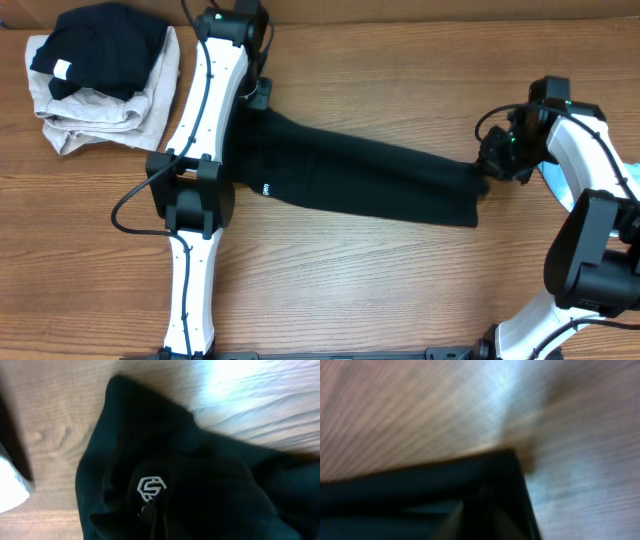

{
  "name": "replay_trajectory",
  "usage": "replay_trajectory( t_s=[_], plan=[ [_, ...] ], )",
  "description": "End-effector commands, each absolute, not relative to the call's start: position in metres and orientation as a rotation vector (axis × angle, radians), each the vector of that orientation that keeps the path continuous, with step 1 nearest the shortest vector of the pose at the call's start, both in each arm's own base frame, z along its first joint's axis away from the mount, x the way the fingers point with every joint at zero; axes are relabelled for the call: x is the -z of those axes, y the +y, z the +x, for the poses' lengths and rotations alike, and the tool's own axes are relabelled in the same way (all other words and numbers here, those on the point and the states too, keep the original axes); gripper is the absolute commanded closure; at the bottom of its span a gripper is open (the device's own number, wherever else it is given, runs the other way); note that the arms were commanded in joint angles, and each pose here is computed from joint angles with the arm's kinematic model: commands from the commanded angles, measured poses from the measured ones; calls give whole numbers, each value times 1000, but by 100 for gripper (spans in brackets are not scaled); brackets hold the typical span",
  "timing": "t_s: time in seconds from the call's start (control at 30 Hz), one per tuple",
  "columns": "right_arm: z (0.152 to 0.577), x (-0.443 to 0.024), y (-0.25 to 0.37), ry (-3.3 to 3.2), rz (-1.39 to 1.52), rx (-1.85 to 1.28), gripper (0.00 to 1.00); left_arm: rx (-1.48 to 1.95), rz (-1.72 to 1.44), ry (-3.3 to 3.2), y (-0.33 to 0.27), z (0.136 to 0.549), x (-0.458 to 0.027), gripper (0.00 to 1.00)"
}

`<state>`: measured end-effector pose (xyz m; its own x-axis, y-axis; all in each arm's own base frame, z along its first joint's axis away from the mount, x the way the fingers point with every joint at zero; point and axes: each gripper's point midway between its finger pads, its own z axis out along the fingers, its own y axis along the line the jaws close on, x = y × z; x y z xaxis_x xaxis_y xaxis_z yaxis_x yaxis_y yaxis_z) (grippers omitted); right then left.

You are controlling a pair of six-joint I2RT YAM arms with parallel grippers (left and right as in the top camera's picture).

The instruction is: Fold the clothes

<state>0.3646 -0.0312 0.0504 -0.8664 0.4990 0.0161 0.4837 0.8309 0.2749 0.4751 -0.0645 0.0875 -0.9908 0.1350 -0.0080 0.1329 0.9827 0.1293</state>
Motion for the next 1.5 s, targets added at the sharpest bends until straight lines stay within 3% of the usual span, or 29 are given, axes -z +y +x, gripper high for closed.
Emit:
replay_trajectory(
  t_s=[0.0, 0.03, 0.07, 0.13, 0.2, 0.47, 0.67, 0.8, 0.83, 0.93, 1.2, 1.47],
  plan=[
    [352, -43, -42, 2971, 844, -362, 51, -293, 155, 3192, -38, 456, -82, 89],
    [349, -41, -41, 2978, 847, -362, 46, -301, 160, 3220, -37, 450, -76, 71],
    [348, -40, -41, 2983, 852, -363, 40, -307, 165, 3245, -37, 445, -71, 43],
    [345, -37, -40, 2987, 856, -369, 33, -318, 173, 3285, -35, 436, -63, 18],
    [346, -32, -36, 2979, 847, -403, 32, -325, 177, 3311, -34, 431, -58, 0],
    [350, -19, -4, 2952, 672, -599, 32, -314, 125, 3253, -37, 440, -80, 0],
    [335, -6, 10, 2999, 608, -628, 32, -223, 44, 3042, -43, 465, -148, 0],
    [322, 8, 18, 3015, 582, -650, 42, -177, -17, 2846, -43, 477, -210, 0],
    [319, 11, 18, 3018, 585, -652, 50, -166, -23, 2797, -43, 479, -225, 0],
    [313, 18, 18, 3026, 591, -647, 96, -129, -56, 2662, -43, 483, -267, 0],
    [332, -11, -23, 2912, 791, -665, 96, -89, -126, 2483, -28, 474, -330, 0],
    [348, -102, -84, 2781, 786, -599, 96, -97, -141, 2473, -20, 472, -335, 0]
  ],
)
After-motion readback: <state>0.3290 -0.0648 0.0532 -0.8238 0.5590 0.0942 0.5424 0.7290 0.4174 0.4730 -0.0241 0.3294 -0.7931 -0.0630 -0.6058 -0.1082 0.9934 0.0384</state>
